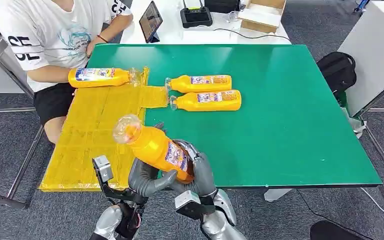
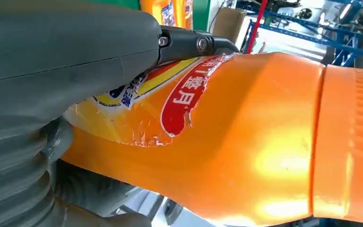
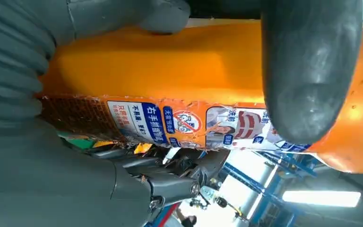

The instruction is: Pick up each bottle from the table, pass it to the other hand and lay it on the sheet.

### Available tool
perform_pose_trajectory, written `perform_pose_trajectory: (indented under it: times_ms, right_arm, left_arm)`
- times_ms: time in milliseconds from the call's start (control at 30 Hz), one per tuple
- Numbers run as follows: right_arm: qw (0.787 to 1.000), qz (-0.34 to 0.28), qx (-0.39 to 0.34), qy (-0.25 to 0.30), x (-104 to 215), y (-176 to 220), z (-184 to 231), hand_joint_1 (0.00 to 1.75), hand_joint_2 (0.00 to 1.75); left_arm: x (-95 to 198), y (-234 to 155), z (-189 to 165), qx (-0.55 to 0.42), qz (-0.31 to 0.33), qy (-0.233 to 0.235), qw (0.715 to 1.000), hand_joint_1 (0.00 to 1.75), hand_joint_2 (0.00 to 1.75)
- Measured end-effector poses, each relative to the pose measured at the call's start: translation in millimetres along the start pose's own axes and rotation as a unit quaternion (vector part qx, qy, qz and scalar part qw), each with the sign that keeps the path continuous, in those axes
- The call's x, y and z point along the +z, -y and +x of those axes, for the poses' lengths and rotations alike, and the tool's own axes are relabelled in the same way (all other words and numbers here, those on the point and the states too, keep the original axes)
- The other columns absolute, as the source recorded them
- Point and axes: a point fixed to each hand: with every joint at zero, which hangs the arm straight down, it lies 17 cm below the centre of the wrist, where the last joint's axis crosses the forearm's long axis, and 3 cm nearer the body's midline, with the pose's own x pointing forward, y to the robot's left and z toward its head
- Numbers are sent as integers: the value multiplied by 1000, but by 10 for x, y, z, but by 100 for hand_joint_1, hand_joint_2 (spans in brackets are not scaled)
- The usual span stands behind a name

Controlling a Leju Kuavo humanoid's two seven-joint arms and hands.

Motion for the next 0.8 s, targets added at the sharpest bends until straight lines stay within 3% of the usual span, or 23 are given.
perform_pose_trajectory:
  times_ms: [800]
  right_arm:
    - [1000, 17, -6, -8, 9, -117, -49, 175, 175]
  left_arm:
    - [28, -72, -23, -5, 7, -5, 1000, 0, 175]
